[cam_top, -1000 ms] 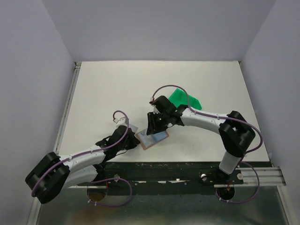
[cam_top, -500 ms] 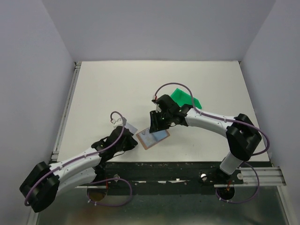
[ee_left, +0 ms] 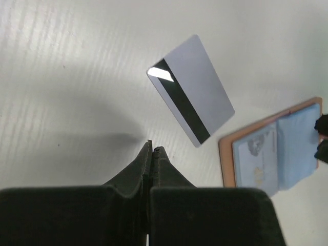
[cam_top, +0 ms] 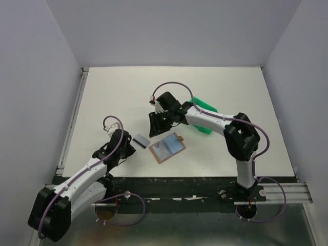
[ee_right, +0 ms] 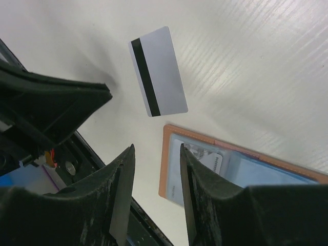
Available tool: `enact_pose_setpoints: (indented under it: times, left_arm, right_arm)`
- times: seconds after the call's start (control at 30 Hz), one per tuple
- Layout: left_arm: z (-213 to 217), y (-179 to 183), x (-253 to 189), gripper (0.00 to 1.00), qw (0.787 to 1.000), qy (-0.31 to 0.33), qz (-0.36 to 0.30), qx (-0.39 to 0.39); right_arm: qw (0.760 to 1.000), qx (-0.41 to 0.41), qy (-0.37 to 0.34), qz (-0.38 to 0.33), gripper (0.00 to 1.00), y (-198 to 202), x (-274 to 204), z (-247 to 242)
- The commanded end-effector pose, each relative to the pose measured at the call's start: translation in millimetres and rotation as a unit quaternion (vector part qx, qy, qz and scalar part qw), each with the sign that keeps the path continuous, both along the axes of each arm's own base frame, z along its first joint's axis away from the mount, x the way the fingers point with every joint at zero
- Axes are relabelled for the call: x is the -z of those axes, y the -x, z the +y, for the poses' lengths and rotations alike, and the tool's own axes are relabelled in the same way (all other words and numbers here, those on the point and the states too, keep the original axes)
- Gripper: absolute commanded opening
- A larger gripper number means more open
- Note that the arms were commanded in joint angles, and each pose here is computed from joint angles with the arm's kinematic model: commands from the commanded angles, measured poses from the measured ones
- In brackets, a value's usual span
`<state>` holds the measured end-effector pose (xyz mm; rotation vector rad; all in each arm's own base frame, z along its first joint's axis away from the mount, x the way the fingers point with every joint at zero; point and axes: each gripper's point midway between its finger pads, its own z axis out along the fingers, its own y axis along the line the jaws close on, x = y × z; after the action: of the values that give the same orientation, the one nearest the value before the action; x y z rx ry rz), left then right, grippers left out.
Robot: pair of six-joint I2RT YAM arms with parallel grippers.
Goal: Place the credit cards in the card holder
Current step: Move the credit card to the corner of the board.
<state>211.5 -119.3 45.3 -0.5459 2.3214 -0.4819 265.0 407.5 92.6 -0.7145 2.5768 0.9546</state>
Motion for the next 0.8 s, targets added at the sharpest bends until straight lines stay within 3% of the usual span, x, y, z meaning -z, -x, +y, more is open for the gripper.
enact_pose_setpoints:
  times: [0.0,0.3,0.53,0.77]
  left_arm:
    - [3.0,-29.9,-16.3,0.01,0.999,-0.024,-0.017,0.019]
    - [18.3,-56.3,-42.2,0.05,0.998,-0.043,-0.053,0.002]
    - [19.9,-90.9,-29.0,0.09,0.998,-0.042,-0.036,0.014]
    - [8.8,-113.4,-18.1,0.28,0.997,-0.053,-0.022,0.049]
  right_arm:
    - [0.999,-0.01,-0.001,0.037,0.49,12.5,6.2,-2.0]
    - [0.999,-0.004,0.007,0.045,0.49,12.3,16.3,-2.9]
    - [0.999,0.007,0.013,0.053,0.49,11.1,19.9,-3.5]
    - [0.999,0.021,0.013,0.038,0.49,27.9,10.7,-27.8]
